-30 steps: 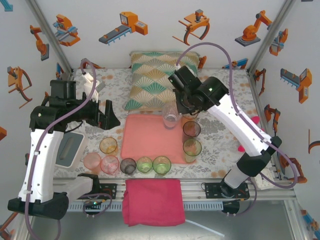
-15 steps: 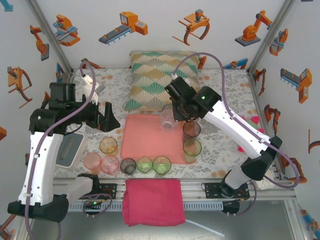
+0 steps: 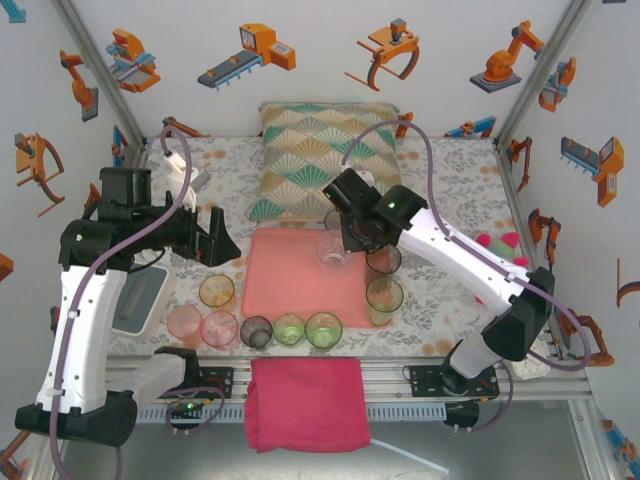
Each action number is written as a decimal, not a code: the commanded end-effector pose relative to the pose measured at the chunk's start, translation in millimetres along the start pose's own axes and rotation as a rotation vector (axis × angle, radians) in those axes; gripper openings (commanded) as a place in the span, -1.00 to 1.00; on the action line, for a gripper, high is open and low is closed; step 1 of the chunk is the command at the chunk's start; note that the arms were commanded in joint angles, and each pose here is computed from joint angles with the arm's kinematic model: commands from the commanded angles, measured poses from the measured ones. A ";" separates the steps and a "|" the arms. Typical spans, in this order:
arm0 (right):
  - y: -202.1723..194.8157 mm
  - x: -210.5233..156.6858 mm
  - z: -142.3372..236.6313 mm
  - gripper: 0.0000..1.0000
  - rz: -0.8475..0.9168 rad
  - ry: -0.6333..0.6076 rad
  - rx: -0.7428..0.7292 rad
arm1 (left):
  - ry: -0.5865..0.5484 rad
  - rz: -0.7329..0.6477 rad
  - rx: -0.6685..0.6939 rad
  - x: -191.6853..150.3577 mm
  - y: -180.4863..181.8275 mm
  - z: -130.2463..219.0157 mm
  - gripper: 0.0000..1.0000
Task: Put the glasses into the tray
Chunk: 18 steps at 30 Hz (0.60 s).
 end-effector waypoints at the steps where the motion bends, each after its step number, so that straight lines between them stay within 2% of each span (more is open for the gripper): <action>1: 3.5 2.5 -1.2 -1.00 -0.034 -0.033 0.013 | -0.003 -0.011 -0.026 -3.8 -4.2 1.9 0.94; 18: -2.1 -12.0 -31.8 -1.00 -0.023 0.023 -0.072 | 0.001 -0.012 -0.029 -7.4 -5.0 1.6 0.94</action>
Point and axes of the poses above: each hand's point on the last joint's axis, 136 mm out from that joint toward the fingers, its own z axis back along the fingers, its own y axis along the line the jaws close on, x = y × z, the point moved 4 cm from there along z, back along the fingers, and after that the axes turned 2 degrees about -z, right-handed, at the moved point
